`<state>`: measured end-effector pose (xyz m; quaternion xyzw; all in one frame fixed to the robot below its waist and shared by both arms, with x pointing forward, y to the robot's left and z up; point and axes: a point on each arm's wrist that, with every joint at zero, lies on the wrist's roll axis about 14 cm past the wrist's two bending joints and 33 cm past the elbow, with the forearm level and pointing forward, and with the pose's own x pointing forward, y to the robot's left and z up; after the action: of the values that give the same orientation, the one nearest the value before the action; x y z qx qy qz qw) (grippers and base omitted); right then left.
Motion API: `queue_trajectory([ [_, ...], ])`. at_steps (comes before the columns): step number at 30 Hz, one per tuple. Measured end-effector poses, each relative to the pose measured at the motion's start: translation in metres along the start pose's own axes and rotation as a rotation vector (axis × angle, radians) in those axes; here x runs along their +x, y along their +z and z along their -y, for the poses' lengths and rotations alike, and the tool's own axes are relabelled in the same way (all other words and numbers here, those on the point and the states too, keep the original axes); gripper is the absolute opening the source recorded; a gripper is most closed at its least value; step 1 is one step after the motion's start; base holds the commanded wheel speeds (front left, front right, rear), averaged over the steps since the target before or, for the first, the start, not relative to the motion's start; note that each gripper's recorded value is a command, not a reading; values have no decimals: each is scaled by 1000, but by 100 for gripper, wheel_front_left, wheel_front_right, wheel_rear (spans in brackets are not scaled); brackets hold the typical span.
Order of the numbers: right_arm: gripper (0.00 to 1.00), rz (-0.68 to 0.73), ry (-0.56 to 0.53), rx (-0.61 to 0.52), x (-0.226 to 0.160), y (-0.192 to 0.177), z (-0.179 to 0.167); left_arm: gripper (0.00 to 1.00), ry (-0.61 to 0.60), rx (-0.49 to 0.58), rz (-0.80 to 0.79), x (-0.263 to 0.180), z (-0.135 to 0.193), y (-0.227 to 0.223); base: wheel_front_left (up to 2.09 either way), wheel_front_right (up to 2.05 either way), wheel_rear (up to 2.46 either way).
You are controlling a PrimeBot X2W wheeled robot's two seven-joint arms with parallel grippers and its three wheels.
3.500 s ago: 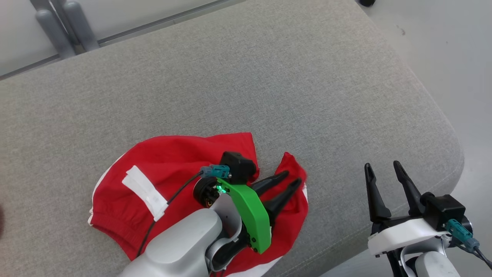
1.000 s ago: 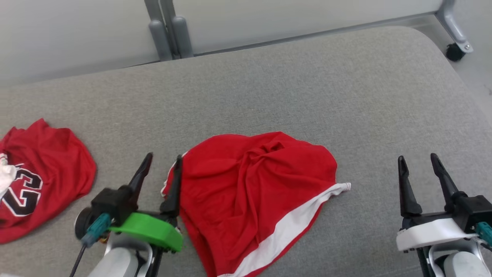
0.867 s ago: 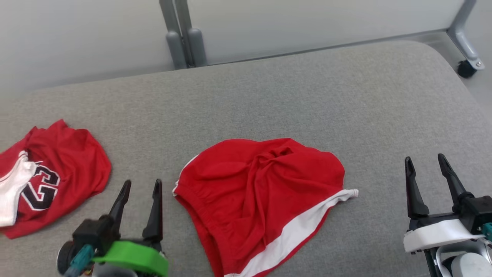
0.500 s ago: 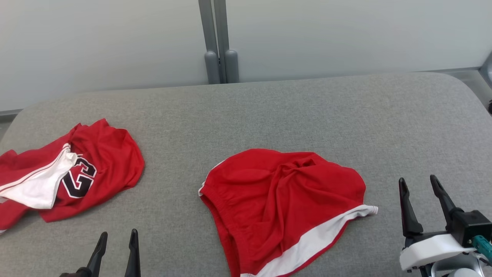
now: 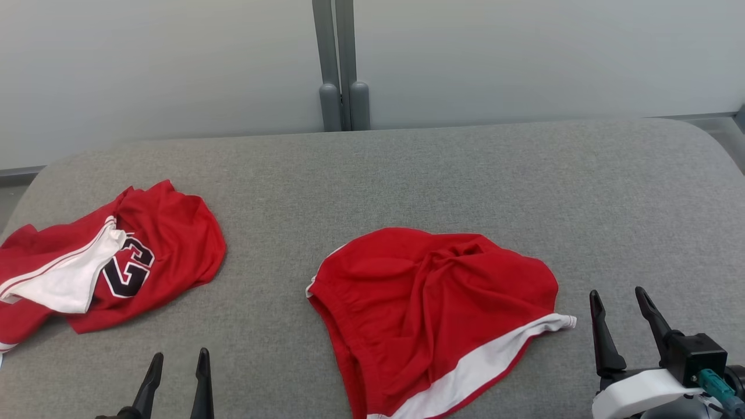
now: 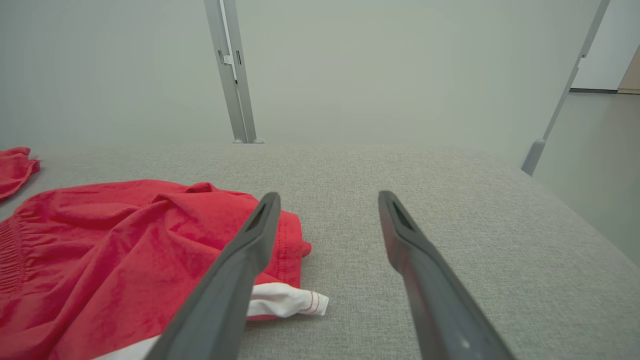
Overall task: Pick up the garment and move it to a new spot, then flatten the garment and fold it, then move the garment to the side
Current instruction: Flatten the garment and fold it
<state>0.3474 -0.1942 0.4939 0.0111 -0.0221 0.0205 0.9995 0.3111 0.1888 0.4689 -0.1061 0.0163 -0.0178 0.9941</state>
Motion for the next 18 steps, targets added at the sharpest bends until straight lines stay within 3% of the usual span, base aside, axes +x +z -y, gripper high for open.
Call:
queue_trajectory([
  [7,100,80,53,-68,10,28,-1,100,-111,-29,79,12,36,25,0,0,0],
  [13,100,-77,243,-301,17,6,-5,100,-288,-77,-283,-7,81,-14,0,0,0],
  [18,100,-320,349,-437,17,-31,0,100,-389,-138,-552,-33,109,-45,0,0,0],
])
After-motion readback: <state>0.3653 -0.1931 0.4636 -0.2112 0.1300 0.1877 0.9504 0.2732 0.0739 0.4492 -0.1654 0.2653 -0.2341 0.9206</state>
